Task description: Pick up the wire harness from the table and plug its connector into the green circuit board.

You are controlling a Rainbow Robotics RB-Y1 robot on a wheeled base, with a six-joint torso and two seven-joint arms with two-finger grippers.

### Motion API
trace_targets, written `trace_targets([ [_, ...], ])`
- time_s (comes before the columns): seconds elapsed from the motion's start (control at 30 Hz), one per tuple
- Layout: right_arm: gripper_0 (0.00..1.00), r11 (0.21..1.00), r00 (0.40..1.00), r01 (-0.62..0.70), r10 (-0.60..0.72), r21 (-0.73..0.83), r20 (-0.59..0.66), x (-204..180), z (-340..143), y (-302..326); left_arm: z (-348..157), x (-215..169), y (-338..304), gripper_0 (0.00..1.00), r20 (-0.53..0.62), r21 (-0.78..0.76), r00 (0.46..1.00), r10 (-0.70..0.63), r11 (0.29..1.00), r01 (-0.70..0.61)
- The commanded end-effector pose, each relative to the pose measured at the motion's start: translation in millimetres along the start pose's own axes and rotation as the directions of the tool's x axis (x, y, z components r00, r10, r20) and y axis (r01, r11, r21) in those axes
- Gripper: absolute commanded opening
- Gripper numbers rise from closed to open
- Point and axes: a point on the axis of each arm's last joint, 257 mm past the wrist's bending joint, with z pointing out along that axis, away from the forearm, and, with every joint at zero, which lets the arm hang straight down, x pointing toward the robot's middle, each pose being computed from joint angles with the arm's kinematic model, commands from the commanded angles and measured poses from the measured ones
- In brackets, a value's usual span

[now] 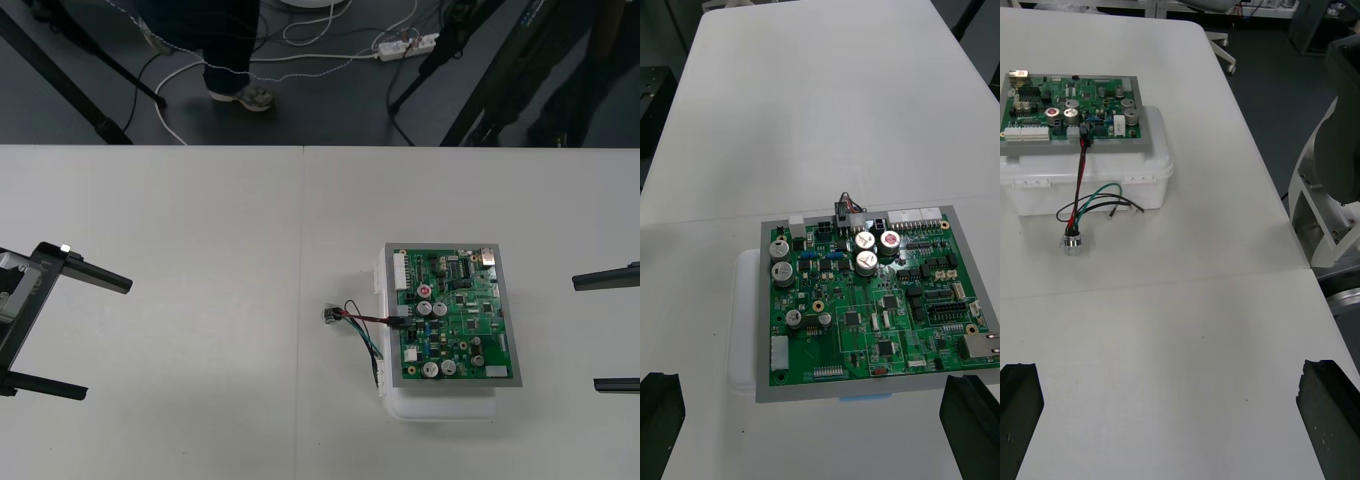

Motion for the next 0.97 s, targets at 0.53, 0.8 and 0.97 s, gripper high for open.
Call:
trace_targets([
  [0.53, 1.00, 0.999, 1.000, 0.007, -0.008, -0.035, -0.015, 5.2, -0.2, 9.9, -2.6, -5.7, 9.3, 1.00, -0.003, -0.043, 1.000, -0.029, 0.999, 0.029],
  [0.8, 1.00, 0.999, 1.000, 0.007, -0.008, -0.035, -0.015, 5.2, -0.2, 9.9, -2.6, -5.7, 9.3, 1.00, -0.003, -0.043, 1.000, -0.029, 0.999, 0.029],
  [0.97, 1.00, 0.999, 1.000, 0.007, -0.008, -0.035, -0.015, 5.2, -0.2, 9.9, -2.6, -5.7, 9.3, 1.00, -0.003, -0.043, 1.000, -0.029, 0.999, 0.029],
])
